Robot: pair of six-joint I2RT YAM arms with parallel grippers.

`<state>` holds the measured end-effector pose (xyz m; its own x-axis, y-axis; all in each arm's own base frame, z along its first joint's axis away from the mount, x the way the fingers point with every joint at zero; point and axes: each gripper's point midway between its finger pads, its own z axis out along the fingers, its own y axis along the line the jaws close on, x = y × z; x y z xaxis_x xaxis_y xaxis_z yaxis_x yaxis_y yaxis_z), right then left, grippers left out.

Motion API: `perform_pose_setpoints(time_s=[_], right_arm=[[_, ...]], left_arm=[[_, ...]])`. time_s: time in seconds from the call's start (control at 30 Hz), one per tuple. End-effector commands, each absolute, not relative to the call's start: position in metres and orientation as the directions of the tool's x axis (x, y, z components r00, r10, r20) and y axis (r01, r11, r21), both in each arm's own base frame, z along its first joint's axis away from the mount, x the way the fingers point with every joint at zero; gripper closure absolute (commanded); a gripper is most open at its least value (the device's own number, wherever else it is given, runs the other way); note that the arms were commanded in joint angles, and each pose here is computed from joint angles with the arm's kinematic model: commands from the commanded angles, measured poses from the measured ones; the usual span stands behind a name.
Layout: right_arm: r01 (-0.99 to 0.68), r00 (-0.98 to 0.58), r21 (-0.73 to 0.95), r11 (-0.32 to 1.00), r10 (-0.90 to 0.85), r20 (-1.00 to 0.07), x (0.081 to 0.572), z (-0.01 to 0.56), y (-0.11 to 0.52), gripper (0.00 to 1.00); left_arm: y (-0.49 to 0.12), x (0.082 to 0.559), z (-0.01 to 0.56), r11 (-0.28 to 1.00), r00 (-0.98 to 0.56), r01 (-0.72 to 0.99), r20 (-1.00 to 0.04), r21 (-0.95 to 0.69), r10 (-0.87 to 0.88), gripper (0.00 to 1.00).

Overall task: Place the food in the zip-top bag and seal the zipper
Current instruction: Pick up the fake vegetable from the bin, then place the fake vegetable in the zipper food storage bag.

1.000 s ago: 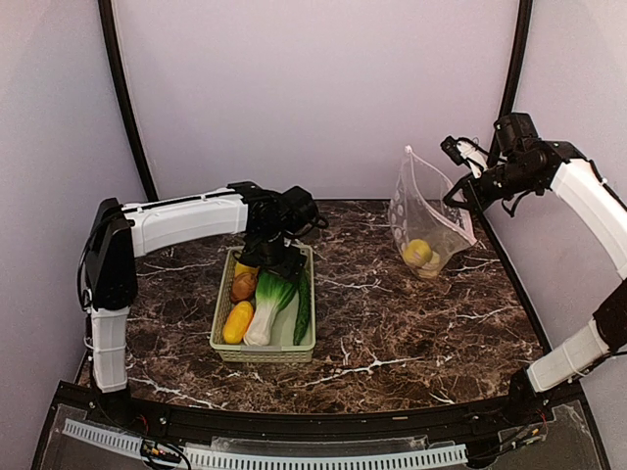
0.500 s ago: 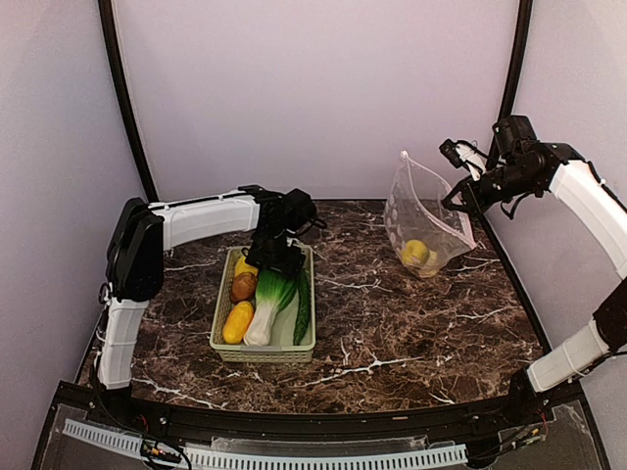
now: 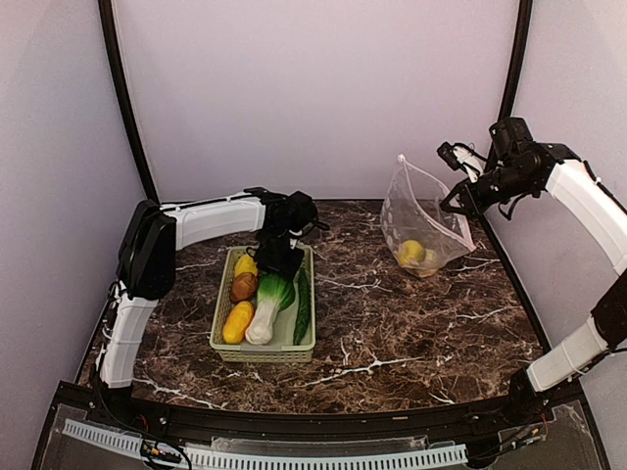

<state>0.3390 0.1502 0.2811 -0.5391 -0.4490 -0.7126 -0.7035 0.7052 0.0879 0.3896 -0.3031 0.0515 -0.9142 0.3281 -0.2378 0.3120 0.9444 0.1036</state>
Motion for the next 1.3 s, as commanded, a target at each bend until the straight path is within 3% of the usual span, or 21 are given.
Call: perform_pose_setpoints(time_s=[0.0,0.27,0.47,0.93,1.27], right_arm=[[-0.716,-0.54,0.103,0.691,-0.454,-0.709,0.339,0.279,0.153,1.0],[-0.726,-0.534,0.111,0.679,-0.454,-0.714,0.336,0.279,0.156,1.0],[-0.734,-0.524,0.099,0.672,-0.469,-0.711,0.331,0.282,0.156,1.0],[-0.776,-0.507,0.13,0.617,-0.488,-0.71,0.318,0.281,0.17,1.0],[-0.797,-0.51,0.189,0.574,-0.472,-0.719,0.311,0.287,0.182,1.0]], left_arm=[[-0.299,0.385,0.063,0.941,-0.918,0.322,-0.208,0.107,0.338,0.58],[-0.298,0.381,0.096,0.94,-0.909,0.322,-0.24,0.113,0.34,0.89],[-0.3,0.376,0.147,0.94,-0.873,0.321,-0.349,0.117,0.342,0.98],[-0.336,0.352,0.315,0.905,-0.554,0.419,-0.77,0.07,0.316,0.99],[-0.384,0.317,0.425,0.84,-0.103,0.532,-0.977,0.104,0.186,0.99]])
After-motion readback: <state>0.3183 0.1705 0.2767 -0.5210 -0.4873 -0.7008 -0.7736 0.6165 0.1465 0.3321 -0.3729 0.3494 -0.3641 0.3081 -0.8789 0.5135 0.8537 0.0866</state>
